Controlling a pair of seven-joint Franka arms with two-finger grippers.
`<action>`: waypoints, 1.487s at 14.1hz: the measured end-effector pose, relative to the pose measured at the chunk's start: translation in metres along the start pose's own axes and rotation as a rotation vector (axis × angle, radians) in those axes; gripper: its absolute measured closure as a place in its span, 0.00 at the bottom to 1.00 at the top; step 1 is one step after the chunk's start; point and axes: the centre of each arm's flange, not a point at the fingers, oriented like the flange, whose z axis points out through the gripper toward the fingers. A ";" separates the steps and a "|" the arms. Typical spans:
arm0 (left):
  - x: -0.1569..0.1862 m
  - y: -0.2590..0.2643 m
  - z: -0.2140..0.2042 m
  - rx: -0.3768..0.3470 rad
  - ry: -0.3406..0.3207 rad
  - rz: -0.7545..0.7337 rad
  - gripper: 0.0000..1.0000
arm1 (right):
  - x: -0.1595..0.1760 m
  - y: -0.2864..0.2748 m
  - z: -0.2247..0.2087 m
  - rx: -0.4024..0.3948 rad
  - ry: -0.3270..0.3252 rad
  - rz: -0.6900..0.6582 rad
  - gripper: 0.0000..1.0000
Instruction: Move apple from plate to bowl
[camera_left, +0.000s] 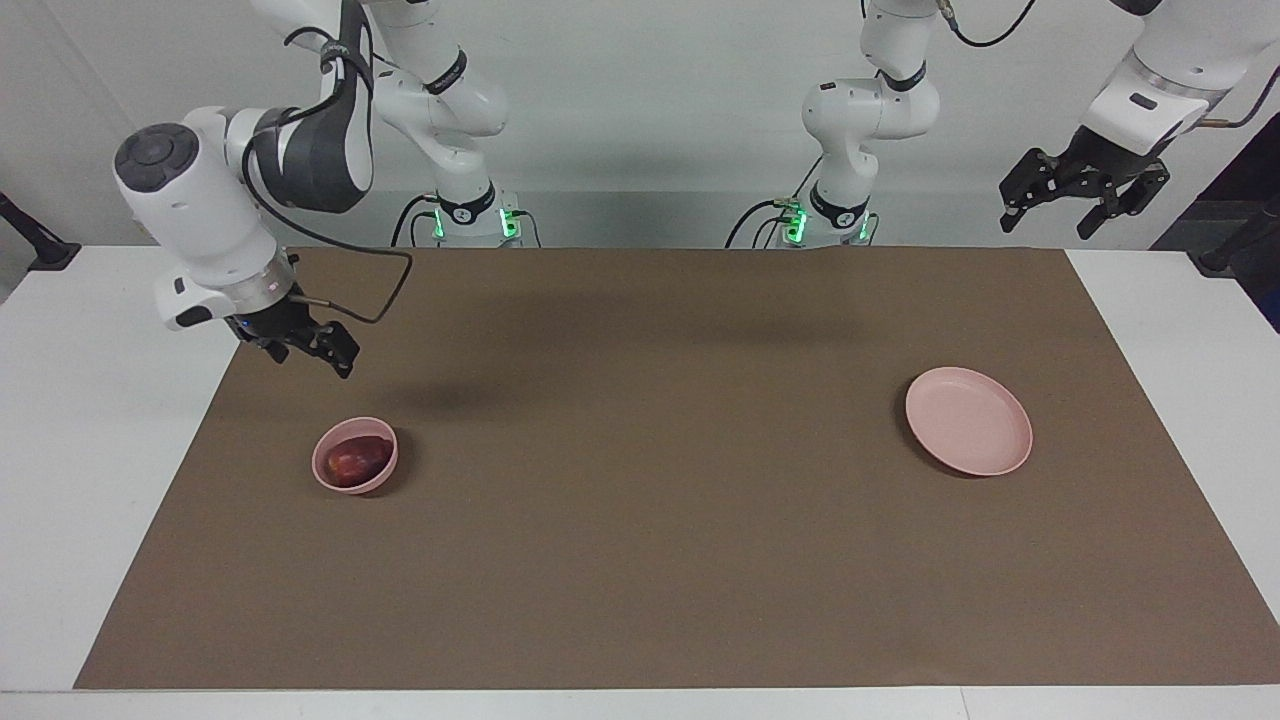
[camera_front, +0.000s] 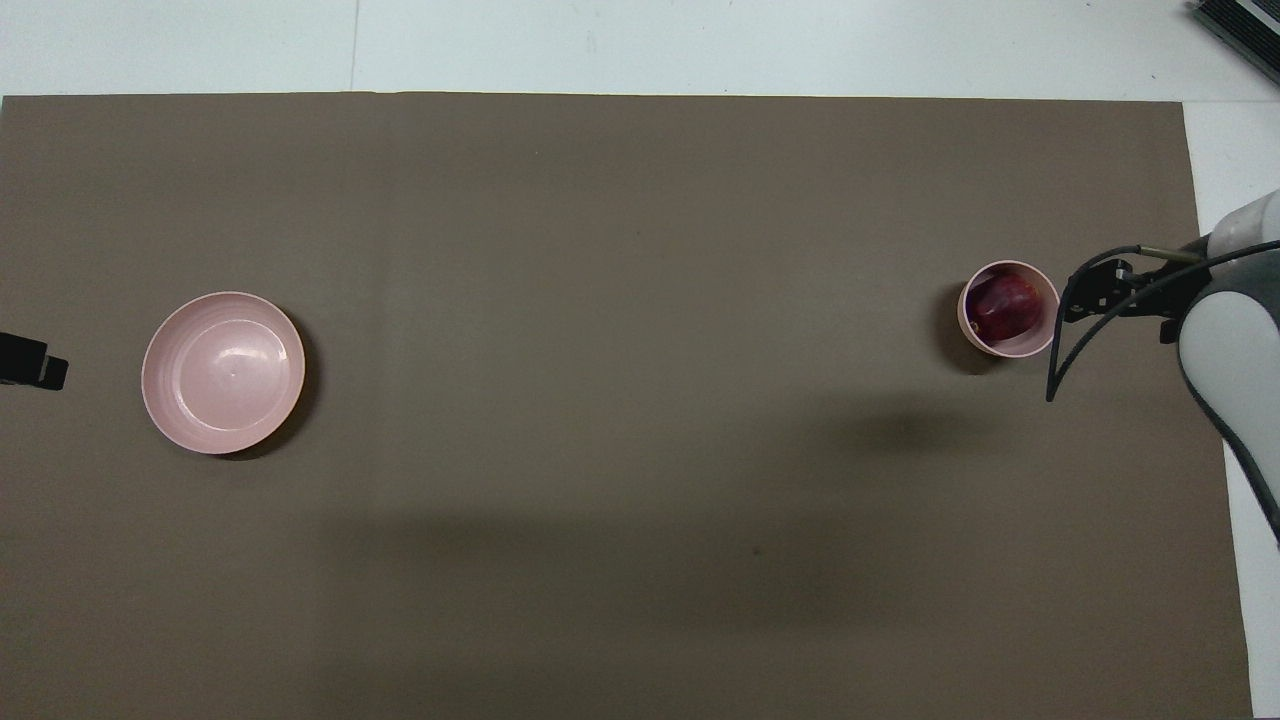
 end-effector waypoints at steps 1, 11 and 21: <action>0.000 0.000 0.000 0.000 0.000 0.000 0.00 | -0.012 0.000 -0.015 -0.005 -0.010 -0.021 0.00; 0.000 0.000 0.000 0.000 0.000 0.000 0.00 | -0.053 -0.007 -0.068 -0.015 -0.031 -0.140 0.00; 0.000 0.000 0.000 0.000 0.000 0.000 0.00 | -0.046 -0.019 -0.081 0.015 -0.044 -0.156 0.00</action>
